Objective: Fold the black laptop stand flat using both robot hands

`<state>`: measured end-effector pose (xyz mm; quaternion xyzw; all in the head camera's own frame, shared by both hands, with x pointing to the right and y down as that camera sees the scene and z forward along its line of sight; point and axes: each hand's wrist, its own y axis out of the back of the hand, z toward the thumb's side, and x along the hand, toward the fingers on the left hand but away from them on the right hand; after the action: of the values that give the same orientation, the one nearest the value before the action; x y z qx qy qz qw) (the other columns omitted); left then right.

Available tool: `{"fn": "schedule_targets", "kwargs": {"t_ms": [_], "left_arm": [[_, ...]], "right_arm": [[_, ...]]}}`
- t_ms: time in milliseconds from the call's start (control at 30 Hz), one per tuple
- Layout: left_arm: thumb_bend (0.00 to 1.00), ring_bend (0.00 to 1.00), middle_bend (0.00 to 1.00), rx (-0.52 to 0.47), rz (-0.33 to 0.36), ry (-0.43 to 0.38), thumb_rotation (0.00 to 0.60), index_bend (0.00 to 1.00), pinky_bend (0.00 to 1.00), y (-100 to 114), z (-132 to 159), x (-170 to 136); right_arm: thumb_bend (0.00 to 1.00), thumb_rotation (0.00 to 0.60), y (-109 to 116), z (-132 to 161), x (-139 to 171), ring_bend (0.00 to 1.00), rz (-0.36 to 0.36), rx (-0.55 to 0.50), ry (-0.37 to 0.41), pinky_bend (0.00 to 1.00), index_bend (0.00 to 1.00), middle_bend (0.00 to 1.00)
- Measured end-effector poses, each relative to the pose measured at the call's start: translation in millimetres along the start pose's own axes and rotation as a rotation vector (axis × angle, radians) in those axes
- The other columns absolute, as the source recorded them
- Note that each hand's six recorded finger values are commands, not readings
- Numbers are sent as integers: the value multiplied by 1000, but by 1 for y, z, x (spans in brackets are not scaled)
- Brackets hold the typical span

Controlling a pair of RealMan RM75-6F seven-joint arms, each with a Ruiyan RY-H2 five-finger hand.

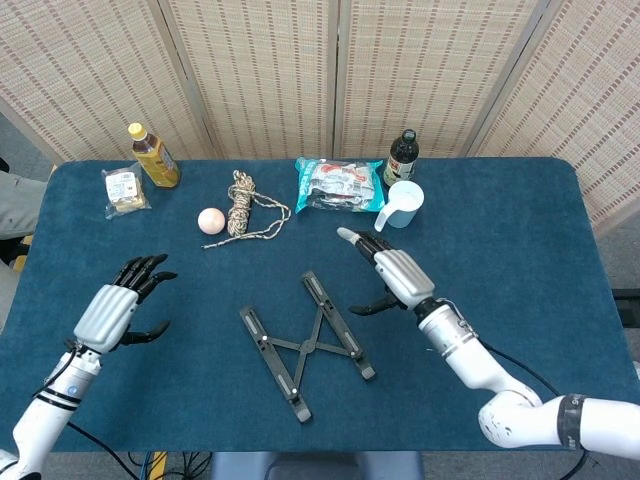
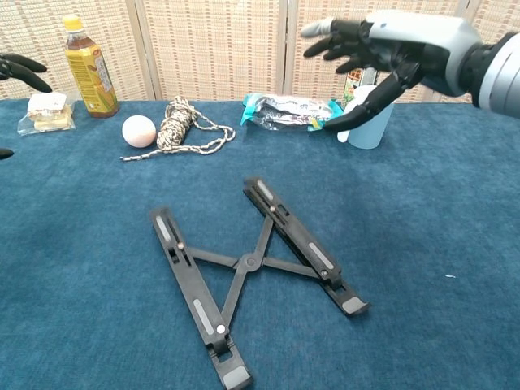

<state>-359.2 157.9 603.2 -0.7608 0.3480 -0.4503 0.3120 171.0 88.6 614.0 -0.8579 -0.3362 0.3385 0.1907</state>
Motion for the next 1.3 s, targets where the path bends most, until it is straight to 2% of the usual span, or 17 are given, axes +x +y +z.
{"fn": "schedule_targets", "kwargs": {"t_ms": [100,300,433,633,833,967,1300], "left_arm": [[251,0,1,48,-38,-13,600,148,0,-6,0,6],[250,0,0,149,-129,-93,600,102,0,-26,10,28],[250,0,0,213,-177,-155,600,93,0,-43,20,47],[250,0,0,243,-165,-190,600,91,0,-51,27,63],[250,0,0,222,-168,-183,600,91,0,-54,24,65],[250,0,0,216,-179,-179,600,91,0,-60,21,66],[250,0,0,184,-213,-167,600,69,0,-79,16,67]], "right_arm": [[0,600,6,5,8,25,-31,74,46,92,0,109],[0,600,15,12,28,23,-66,314,144,92,0,109],[0,600,8,8,41,6,-26,485,190,92,0,108],[0,600,-19,-11,56,0,78,696,236,91,0,73],[0,600,-43,-24,61,0,117,802,272,66,0,25],[0,600,-60,-30,60,0,132,849,293,10,0,0],[0,600,-103,-41,52,0,126,960,356,0,0,0]]}}
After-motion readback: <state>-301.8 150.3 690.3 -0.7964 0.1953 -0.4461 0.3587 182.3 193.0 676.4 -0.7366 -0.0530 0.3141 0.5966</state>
